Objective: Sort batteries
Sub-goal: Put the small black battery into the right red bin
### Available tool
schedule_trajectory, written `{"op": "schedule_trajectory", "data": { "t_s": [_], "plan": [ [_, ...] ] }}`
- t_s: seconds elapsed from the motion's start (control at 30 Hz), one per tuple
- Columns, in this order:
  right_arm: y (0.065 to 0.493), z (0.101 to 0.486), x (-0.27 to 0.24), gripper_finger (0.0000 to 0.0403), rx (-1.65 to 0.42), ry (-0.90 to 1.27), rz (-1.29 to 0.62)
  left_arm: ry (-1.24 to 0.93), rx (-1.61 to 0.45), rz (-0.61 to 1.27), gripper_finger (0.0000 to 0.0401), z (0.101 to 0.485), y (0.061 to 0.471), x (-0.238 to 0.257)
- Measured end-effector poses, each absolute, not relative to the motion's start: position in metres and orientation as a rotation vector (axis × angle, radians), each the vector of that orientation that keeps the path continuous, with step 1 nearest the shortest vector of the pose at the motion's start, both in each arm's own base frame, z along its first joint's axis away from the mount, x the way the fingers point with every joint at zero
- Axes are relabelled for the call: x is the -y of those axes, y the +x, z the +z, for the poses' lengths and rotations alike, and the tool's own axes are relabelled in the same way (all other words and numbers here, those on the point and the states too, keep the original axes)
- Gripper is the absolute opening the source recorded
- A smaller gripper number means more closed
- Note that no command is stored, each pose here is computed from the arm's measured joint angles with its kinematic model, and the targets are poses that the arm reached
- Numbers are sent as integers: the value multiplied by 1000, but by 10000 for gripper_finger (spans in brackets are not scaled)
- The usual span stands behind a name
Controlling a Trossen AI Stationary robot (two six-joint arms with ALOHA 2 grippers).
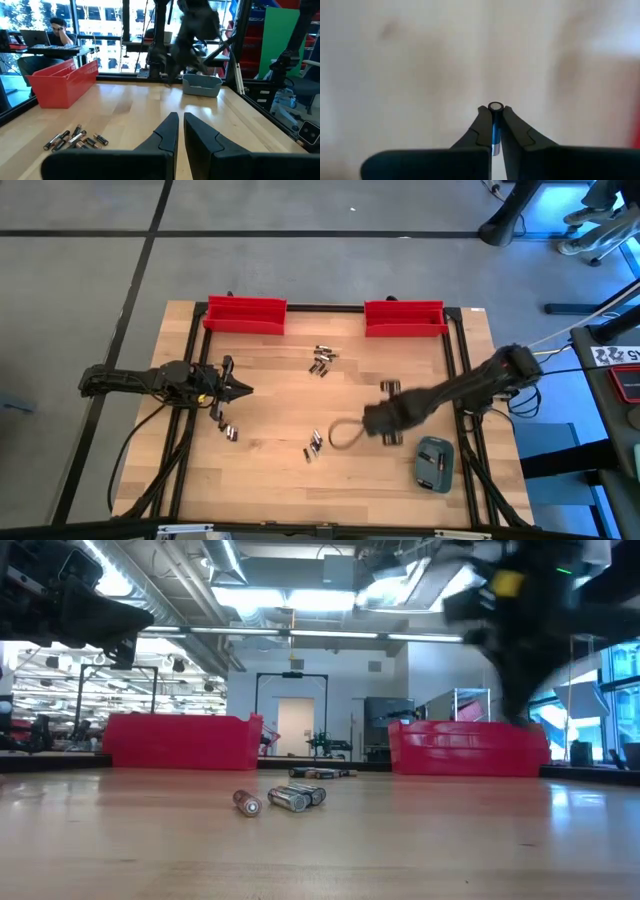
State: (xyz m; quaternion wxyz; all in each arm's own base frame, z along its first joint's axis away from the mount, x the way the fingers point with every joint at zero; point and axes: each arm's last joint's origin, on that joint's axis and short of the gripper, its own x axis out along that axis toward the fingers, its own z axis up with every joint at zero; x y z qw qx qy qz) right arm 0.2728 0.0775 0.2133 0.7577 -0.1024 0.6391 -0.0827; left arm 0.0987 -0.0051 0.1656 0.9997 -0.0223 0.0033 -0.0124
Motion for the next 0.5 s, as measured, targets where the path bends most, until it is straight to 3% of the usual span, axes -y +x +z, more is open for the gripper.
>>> {"op": "schedule_trajectory", "data": {
  "t_s": [0.13, 0.27, 0.5],
  "plan": [
    [272, 255, -14, 11, -1219, -194, -344, -32, -6, -25, 20, 166, 99, 5],
    [261, 282, 77, 11, -1032, -1, -593, -25, -5, -25, 20, 166, 99, 5],
    [233, 265, 201, 11, -853, 415, -768, -25, -5, -25, 20, 166, 99, 5]
  ]
}}
